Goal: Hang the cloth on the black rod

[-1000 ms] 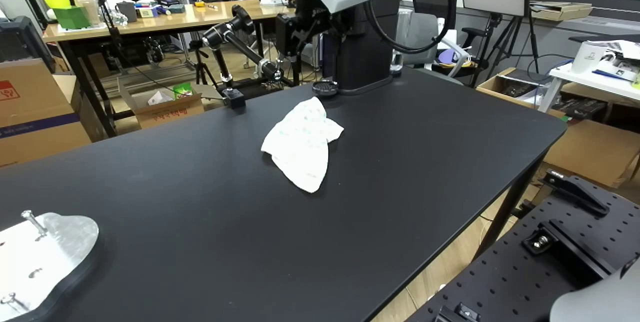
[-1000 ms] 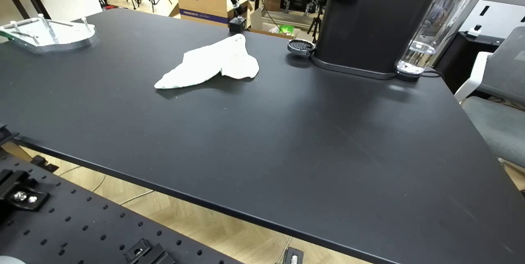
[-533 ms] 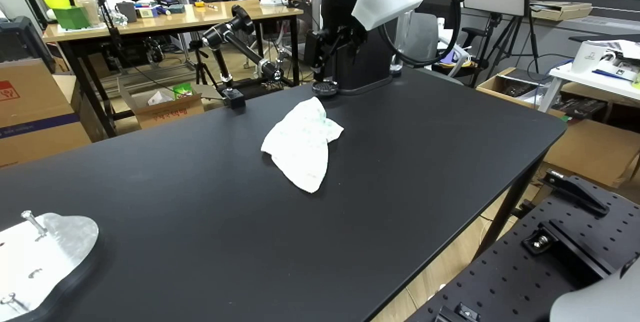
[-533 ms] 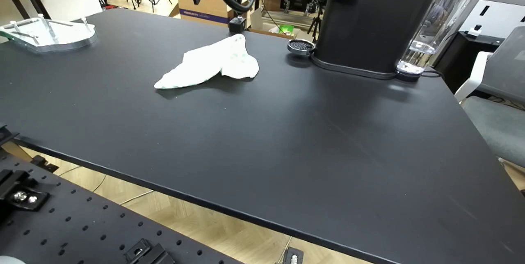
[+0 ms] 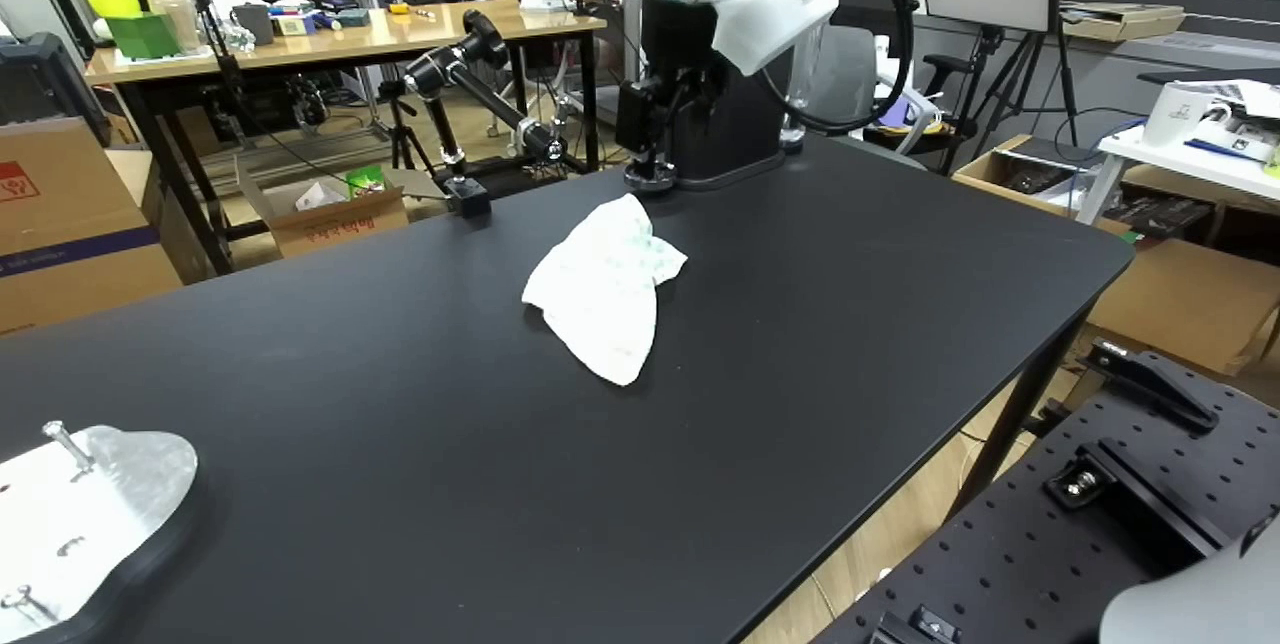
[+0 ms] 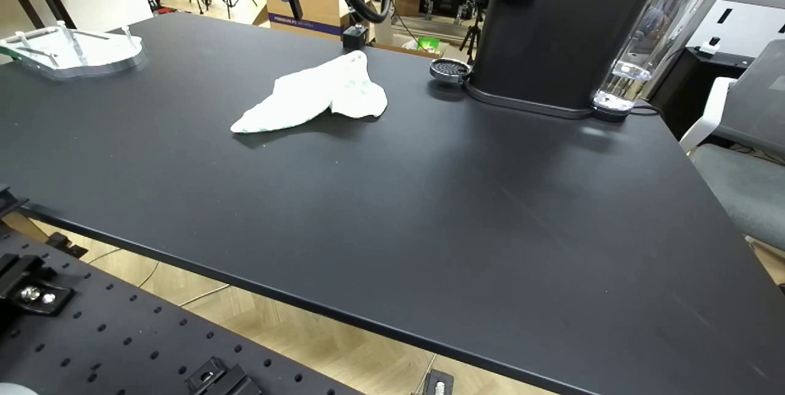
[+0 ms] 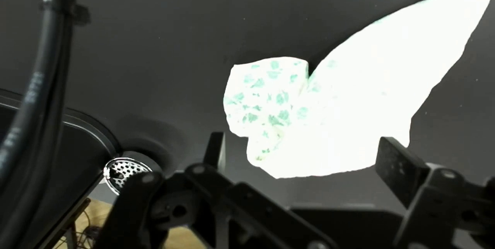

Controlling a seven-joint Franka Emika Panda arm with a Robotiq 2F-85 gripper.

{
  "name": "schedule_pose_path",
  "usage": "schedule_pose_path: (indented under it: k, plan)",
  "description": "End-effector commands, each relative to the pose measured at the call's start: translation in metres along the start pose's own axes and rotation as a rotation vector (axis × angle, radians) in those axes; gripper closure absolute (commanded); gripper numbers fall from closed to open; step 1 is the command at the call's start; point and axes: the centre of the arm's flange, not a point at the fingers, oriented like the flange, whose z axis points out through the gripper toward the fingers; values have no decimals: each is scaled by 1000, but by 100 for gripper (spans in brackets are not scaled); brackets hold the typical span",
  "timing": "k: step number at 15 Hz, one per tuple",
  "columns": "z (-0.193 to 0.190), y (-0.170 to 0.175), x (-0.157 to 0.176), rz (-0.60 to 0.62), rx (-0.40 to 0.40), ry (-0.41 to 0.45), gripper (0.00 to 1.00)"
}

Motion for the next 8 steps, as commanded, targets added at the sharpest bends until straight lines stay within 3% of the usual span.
schedule_pose_path:
  k: [1,4,8]
  plan:
    - [36,20,11,-110,0,-42,0]
    - [68,27,16,-155,10,-69,0]
    - [107,30,33,-96,31,-36,0]
